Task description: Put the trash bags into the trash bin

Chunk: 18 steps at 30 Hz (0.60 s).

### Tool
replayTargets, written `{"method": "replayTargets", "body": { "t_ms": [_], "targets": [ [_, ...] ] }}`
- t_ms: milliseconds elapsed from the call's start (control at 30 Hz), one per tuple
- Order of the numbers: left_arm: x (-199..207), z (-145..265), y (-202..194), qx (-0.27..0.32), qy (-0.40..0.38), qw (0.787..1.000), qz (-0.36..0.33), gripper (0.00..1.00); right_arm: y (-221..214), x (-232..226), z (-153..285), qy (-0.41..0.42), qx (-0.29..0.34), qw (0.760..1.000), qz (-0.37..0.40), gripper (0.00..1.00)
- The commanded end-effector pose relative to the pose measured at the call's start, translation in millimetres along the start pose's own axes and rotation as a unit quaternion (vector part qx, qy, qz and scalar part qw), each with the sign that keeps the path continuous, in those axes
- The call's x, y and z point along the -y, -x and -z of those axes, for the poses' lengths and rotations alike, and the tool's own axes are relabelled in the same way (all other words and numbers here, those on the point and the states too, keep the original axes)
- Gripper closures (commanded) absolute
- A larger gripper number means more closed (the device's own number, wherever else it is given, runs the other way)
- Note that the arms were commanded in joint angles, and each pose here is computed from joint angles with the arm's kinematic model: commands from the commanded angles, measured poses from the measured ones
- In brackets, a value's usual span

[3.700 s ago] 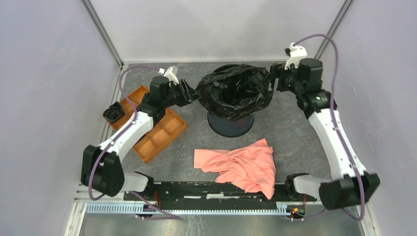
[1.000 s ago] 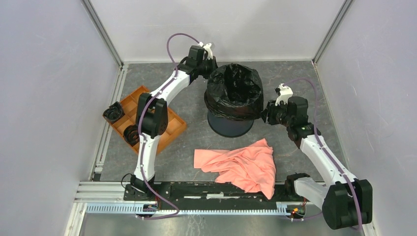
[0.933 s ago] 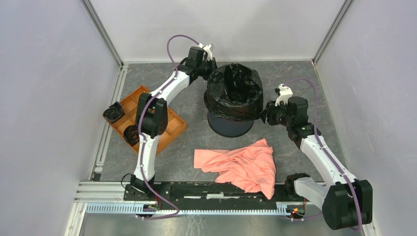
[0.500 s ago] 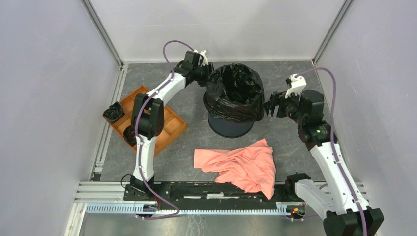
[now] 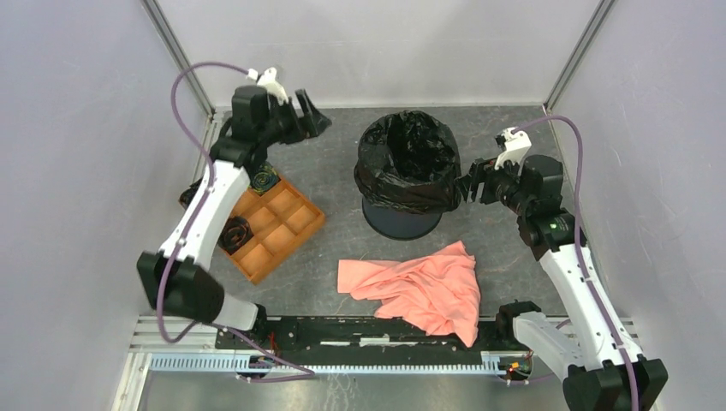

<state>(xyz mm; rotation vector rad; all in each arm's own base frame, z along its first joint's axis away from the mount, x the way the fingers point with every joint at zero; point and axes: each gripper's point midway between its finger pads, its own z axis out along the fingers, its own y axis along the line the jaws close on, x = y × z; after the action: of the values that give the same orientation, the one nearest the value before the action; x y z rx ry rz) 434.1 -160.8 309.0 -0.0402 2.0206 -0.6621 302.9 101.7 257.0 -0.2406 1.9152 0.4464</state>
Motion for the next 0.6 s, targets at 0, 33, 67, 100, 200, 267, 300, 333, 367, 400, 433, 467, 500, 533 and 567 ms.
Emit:
{"method": "replayTargets", "body": {
  "t_ms": [0, 33, 67, 100, 200, 267, 300, 333, 367, 400, 433, 467, 500, 533, 567],
  "targets": [
    [13.2, 21.9, -71.0, -0.055, -0.064, 0.993, 0.080, 0.18, -0.9, -1.8, -0.8, 0.007, 0.014, 1.000, 0.007, 0.33],
    [14.8, 26.5, -80.8, -0.056, -0.074, 0.991, 0.101, 0.20, -4.8, -1.0, -2.1, 0.007, 0.010, 1.000, 0.006, 0.37],
    [15.5, 30.2, -97.5, -0.069, -0.086, 0.986, 0.124, 0.23, -6.8, -0.6, -3.1, 0.007, 0.009, 1.000, 0.006, 0.41],
    [18.7, 33.5, -103.1, -0.069, -0.098, 0.982, 0.145, 0.26, -11.1, 0.5, -4.6, 0.006, 0.005, 1.000, 0.006, 0.44],
    [34.3, 38.9, -112.3, -0.063, -0.156, 0.965, 0.202, 0.30, -25.1, 4.9, -10.9, 0.002, -0.006, 1.000, 0.003, 0.51],
    [36.4, 36.5, -118.1, -0.069, -0.168, 0.958, 0.220, 0.22, -32.1, 8.6, -16.4, -0.003, -0.009, 1.000, -0.003, 0.52],
    [37.9, 34.0, -120.8, -0.073, -0.173, 0.956, 0.225, 0.17, -34.4, 8.9, -19.9, -0.002, -0.010, 1.000, -0.010, 0.52],
    [40.6, 31.3, -123.6, -0.077, -0.181, 0.954, 0.227, 0.16, -35.2, 7.5, -23.3, 0.003, -0.009, 1.000, -0.016, 0.52],
    [41.5, 26.3, -129.1, -0.087, -0.183, 0.951, 0.235, 0.15, -35.2, 5.6, -27.6, 0.010, -0.008, 1.000, -0.023, 0.52],
    [42.1, 22.8, -132.5, -0.092, -0.184, 0.948, 0.243, 0.16, -34.5, 2.5, -31.0, 0.021, -0.006, 0.999, -0.028, 0.52],
    [43.2, 20.1, -134.8, -0.094, -0.188, 0.946, 0.249, 0.18, -35.9, 1.3, -34.2, 0.027, -0.007, 0.999, -0.032, 0.53],
    [43.4, 17.5, -136.5, -0.093, -0.189, 0.944, 0.256, 0.19, -35.3, 1.6, -36.7, 0.028, -0.005, 0.999, -0.033, 0.53],
    [44.0, 15.6, -137.7, -0.091, -0.191, 0.942, 0.260, 0.20, -36.7, 2.4, -39.1, 0.028, -0.006, 0.999, -0.034, 0.53],
    [46.7, 14.5, -137.6, -0.088, -0.195, 0.941, 0.263, 0.20, -37.4, 3.5, -40.8, 0.026, -0.006, 0.999, -0.034, 0.53],
    [48.2, 12.6, -138.8, -0.087, -0.197, 0.941, 0.262, 0.19, -38.5, 4.2, -42.4, 0.026, -0.007, 0.999, -0.034, 0.53]
  ]
}}
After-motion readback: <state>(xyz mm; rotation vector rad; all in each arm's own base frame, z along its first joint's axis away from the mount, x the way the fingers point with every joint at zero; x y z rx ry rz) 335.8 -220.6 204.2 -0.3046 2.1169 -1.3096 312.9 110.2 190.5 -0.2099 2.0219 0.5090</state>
